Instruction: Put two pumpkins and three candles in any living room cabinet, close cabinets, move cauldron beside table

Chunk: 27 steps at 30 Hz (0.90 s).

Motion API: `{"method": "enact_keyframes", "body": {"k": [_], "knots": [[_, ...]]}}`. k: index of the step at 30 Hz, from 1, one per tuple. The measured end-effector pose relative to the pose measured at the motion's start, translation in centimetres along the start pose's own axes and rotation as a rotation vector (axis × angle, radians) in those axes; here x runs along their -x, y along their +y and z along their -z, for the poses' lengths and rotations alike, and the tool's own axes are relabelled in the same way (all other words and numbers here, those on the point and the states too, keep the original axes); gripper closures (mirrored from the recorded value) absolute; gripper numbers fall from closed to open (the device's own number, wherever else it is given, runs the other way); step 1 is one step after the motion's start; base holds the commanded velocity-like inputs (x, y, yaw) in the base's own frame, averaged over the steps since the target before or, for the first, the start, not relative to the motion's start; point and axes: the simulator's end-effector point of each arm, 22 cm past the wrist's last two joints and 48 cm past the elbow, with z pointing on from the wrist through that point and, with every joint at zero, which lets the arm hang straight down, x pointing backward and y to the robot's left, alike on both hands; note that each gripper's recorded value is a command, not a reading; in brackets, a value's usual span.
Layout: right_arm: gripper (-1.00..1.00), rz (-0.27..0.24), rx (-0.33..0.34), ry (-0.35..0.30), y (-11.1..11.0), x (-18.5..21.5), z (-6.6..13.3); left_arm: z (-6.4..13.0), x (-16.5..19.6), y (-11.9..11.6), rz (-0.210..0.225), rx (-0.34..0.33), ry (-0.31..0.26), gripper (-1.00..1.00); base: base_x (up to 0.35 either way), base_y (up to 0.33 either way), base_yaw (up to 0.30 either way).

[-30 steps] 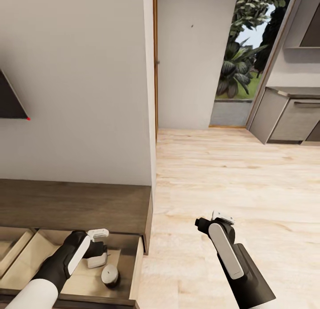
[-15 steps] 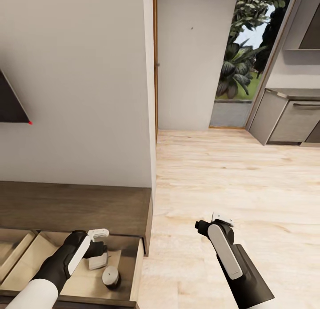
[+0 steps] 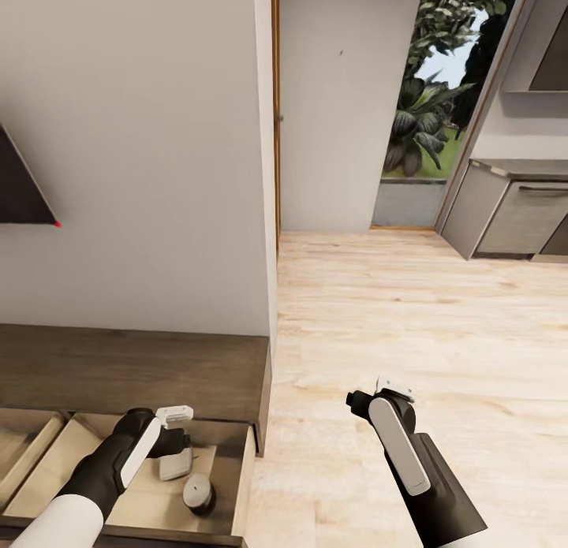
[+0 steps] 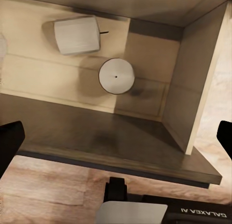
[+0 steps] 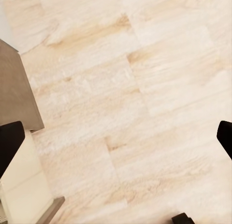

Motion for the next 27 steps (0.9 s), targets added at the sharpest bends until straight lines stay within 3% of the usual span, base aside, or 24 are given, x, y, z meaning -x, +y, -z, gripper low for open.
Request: {"method": "enact_keyframes", "body": {"k": [16,27], "knots": [[-1.00,0.002,0.001,0.000,0.1,1.2,2.2,2.4,0.5,0.2,0.001,0.001,0.000,-1.00,-0.066,0.000,0.000],[-1.00,0.001,0.000,0.000,0.1,1.2,2.2,2.8,1.3,0.2,0.001,-0.001,-0.020,-1.00,-0.043,0.000,0.000]]}}
